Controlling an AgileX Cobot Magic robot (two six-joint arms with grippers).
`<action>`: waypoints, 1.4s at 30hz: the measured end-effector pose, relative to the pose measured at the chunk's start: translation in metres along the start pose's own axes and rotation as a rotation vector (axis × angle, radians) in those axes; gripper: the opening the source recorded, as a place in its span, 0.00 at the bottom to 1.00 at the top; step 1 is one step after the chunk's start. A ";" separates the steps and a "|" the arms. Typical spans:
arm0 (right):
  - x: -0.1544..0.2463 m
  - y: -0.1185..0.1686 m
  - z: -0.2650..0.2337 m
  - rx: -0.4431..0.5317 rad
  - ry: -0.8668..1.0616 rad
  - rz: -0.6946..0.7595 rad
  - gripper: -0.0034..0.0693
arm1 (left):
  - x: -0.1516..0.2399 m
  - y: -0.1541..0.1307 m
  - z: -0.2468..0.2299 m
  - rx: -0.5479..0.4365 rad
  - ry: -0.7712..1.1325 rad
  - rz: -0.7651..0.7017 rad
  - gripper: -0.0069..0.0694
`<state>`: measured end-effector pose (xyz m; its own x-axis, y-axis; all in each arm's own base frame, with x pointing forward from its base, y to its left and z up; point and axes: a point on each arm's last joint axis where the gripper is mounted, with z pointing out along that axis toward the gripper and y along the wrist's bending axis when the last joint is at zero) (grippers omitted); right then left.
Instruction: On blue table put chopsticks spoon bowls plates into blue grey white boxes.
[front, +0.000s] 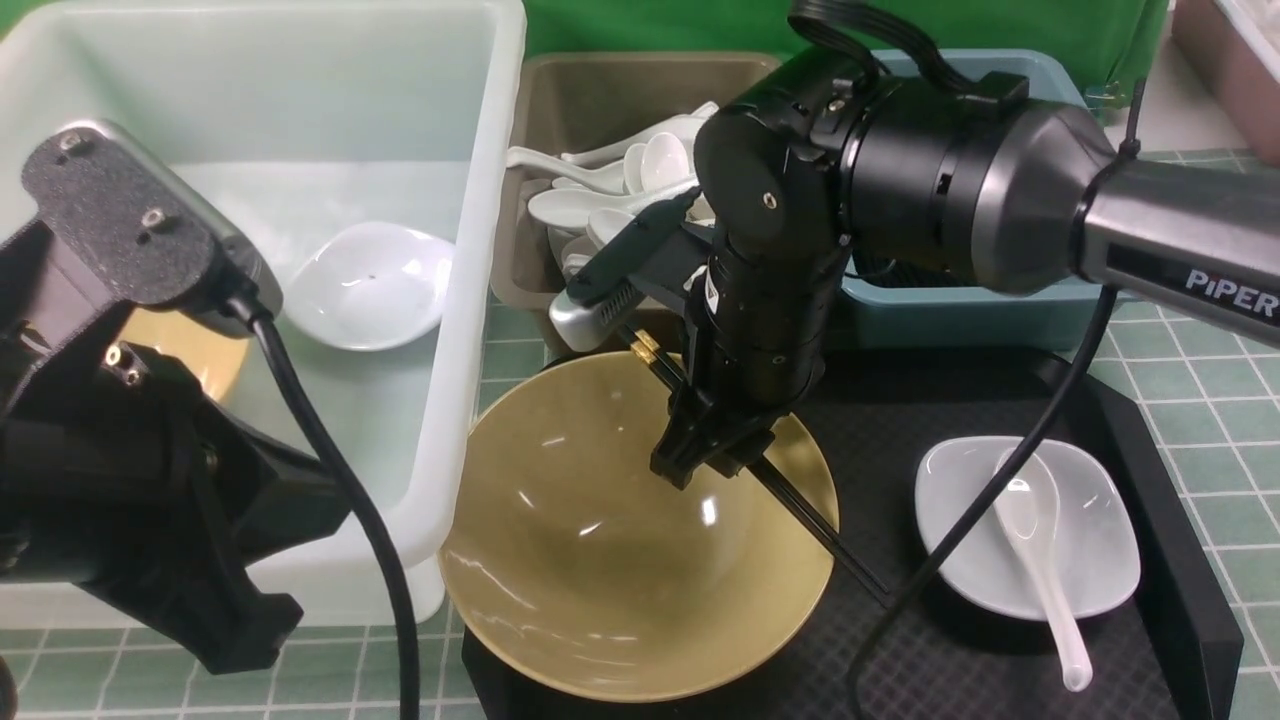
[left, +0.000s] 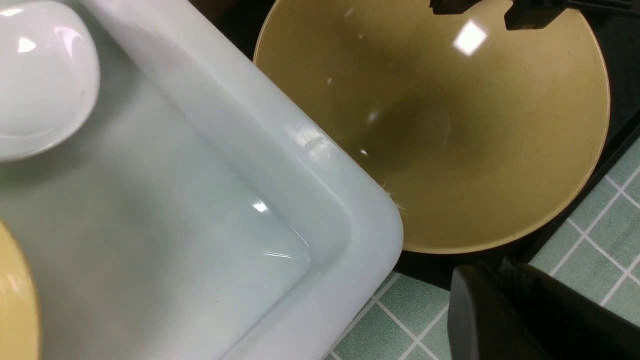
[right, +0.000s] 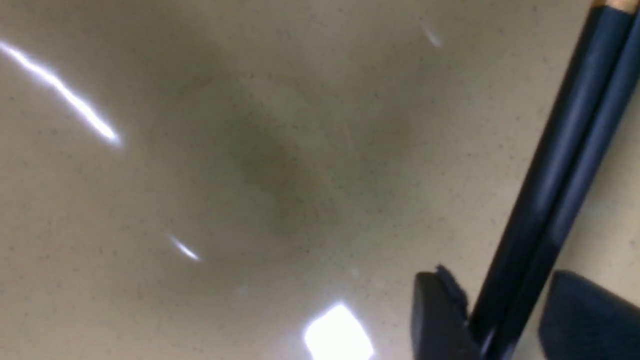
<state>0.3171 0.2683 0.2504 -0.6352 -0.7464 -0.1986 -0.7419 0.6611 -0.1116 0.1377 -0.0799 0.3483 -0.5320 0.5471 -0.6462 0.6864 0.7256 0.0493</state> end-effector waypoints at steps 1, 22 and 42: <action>0.000 0.000 0.000 0.000 -0.001 0.000 0.38 | 0.000 0.000 0.000 0.000 0.000 0.000 0.09; -0.015 -0.063 -0.095 0.134 -0.317 0.123 0.26 | -0.040 0.013 0.026 -0.001 -0.186 -0.084 0.09; 0.012 -0.248 -0.017 0.293 -0.594 0.726 0.26 | -0.114 0.040 0.062 0.009 -0.183 -0.077 0.09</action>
<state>0.4903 0.0942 0.2922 -0.6450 -0.0439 -0.7630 -0.0800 0.9967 0.0103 0.2564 -0.1387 0.3765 -0.4849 0.4044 -0.7755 0.6516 0.7585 -0.0118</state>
